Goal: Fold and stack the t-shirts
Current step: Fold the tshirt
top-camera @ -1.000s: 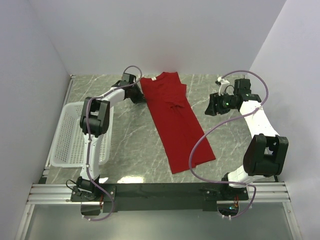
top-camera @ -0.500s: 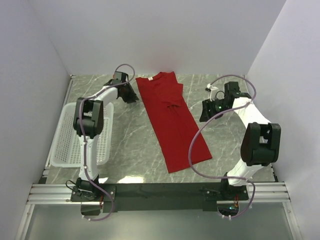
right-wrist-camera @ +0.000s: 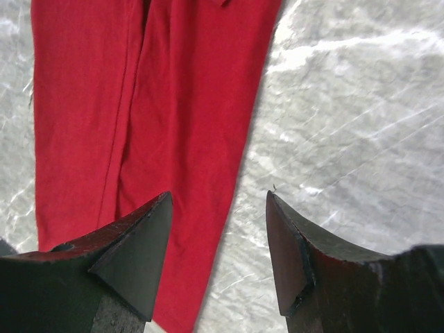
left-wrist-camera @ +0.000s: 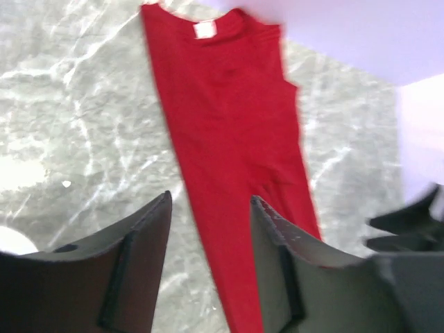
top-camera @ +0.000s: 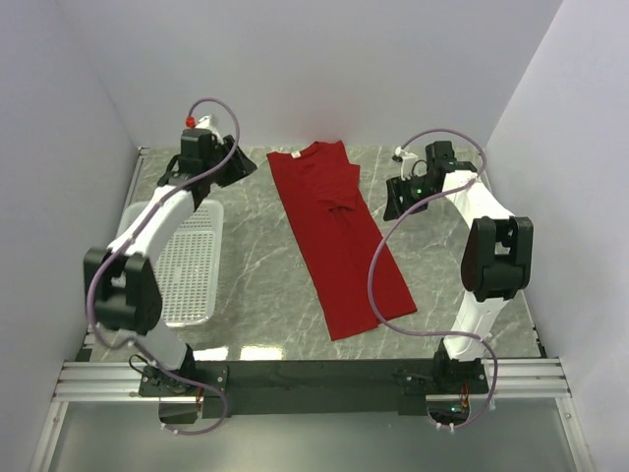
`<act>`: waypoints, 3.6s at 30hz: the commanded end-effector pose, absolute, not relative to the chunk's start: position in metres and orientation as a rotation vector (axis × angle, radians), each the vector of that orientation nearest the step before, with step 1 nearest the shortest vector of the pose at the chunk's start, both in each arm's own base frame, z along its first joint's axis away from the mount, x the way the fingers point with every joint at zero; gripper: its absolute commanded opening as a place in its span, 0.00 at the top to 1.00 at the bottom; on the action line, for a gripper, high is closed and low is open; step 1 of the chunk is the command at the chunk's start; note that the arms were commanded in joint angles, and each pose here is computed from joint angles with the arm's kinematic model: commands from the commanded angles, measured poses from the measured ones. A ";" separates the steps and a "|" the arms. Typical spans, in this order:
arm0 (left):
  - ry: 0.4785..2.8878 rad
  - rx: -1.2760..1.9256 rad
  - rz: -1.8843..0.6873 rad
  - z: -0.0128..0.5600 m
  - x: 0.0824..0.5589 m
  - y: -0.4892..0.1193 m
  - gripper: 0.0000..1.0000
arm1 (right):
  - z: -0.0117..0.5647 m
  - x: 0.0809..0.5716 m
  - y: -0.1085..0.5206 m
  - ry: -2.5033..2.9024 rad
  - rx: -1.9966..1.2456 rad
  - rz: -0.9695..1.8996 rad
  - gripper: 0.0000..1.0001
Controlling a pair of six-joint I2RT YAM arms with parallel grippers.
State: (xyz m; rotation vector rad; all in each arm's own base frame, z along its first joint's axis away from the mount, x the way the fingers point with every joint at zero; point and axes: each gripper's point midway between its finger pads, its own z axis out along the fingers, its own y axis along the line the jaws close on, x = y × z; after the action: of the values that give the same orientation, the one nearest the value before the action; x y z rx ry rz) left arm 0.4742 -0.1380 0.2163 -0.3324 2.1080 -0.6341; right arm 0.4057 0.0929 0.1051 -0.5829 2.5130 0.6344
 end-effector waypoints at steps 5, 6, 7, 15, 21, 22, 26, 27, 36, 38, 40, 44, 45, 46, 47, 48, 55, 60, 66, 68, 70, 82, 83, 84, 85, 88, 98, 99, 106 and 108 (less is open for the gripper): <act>2.117 -0.295 -0.850 0.219 0.411 -0.151 0.43 | 0.112 0.394 0.104 2.513 -0.627 0.688 0.37; 2.152 -0.309 -0.884 0.204 0.400 -0.155 0.42 | 0.111 0.392 0.103 2.510 -0.626 0.688 0.37; 2.165 -0.332 -0.928 0.201 0.391 -0.161 0.41 | 0.112 0.385 0.103 2.509 -0.628 0.686 0.37; 2.266 -0.366 -1.117 0.158 0.307 -0.231 0.42 | 0.109 0.352 0.101 2.502 -0.622 0.683 0.37; 2.333 -0.466 -1.166 0.117 0.266 -0.255 0.43 | 0.115 0.333 0.103 2.453 -0.672 0.689 0.36; 2.344 -0.469 -1.163 0.114 0.261 -0.260 0.43 | 0.116 0.330 0.103 2.447 -0.681 0.695 0.36; 2.389 -0.474 -1.137 0.102 0.253 -0.270 0.43 | 0.116 0.322 0.107 2.434 -0.699 0.734 0.36; 2.393 -0.474 -1.135 0.101 0.251 -0.271 0.44 | 0.114 0.320 0.107 2.438 -0.698 0.740 0.36; 2.458 -0.517 -1.107 0.080 0.239 -0.285 0.45 | 0.115 0.315 0.107 2.431 -0.698 0.733 0.36; 2.479 -0.527 -1.085 0.074 0.238 -0.285 0.46 | 0.115 0.315 0.107 2.433 -0.696 0.732 0.36; 2.483 -0.535 -1.069 0.072 0.241 -0.286 0.46 | 0.116 0.314 0.107 2.429 -0.695 0.731 0.36; 2.518 -0.552 -1.050 0.060 0.245 -0.292 0.48 | 0.116 0.313 0.107 2.423 -0.696 0.728 0.36; 2.521 -0.548 -1.048 0.061 0.247 -0.295 0.48 | 0.116 0.312 0.107 2.426 -0.696 0.729 0.36; 2.546 -0.548 -1.029 0.053 0.247 -0.297 0.48 | 0.116 0.312 0.107 2.424 -0.694 0.730 0.36; 2.552 -0.544 -1.025 0.053 0.248 -0.299 0.49 | 0.116 0.312 0.106 2.424 -0.691 0.729 0.36; 2.551 -0.540 -1.026 0.054 0.251 -0.303 0.49 | 0.116 0.311 0.107 2.422 -0.693 0.731 0.36; 2.587 -0.535 -0.994 0.042 0.257 -0.313 0.55 | 0.117 0.308 0.106 2.417 -0.691 0.728 0.36; 2.622 -0.522 -0.976 0.028 0.259 -0.318 0.65 | 0.117 0.307 0.107 2.417 -0.693 0.733 0.36; 2.650 -0.490 -0.963 0.019 0.255 -0.318 0.91 | 0.118 0.308 0.106 2.410 -0.694 0.730 0.36; 2.654 -0.479 -0.955 0.019 0.254 -0.316 0.99 | 0.118 0.308 0.106 2.411 -0.693 0.727 0.36; 2.666 -0.462 -0.936 0.019 0.250 -0.311 0.99 | 0.117 0.307 0.105 2.415 -0.699 0.725 0.36; 2.719 -0.440 -0.884 0.011 0.212 -0.275 1.00 | 0.117 0.321 0.115 2.413 -0.723 0.771 0.36; 2.727 -0.444 -0.871 0.008 0.208 -0.271 1.00 | 0.118 0.323 0.119 2.411 -0.729 0.781 0.36; 2.727 -0.448 -0.869 0.007 0.207 -0.269 0.99 | 0.121 0.331 0.122 2.402 -0.732 0.783 0.36; 2.718 -0.453 -0.871 0.009 0.208 -0.267 0.99 | 0.122 0.335 0.124 2.405 -0.713 0.791 0.37; 2.719 -0.470 -0.859 0.007 0.204 -0.258 1.00 | 0.130 0.364 0.131 2.404 -0.628 0.794 0.37; 2.478 -0.357 -0.862 0.072 0.234 -0.245 0.53 | 0.112 0.493 0.149 2.515 -0.078 0.859 0.37; 2.444 -0.329 -0.852 0.083 0.238 -0.243 0.50 | 0.123 0.510 0.151 2.479 -0.053 0.859 0.37; 2.208 -0.304 -0.762 0.160 0.259 -0.216 0.33 | 0.098 0.566 0.158 2.463 0.299 0.893 0.37; 2.184 -0.332 -0.735 0.168 0.259 -0.207 0.29 | 0.087 0.573 0.161 2.451 0.332 0.900 0.37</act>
State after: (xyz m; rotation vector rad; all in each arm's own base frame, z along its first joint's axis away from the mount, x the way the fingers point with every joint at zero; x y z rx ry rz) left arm 0.2507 -0.2307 0.1535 -0.3122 2.2400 -0.8677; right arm 0.5463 0.1527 0.0652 0.1971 2.5464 0.8743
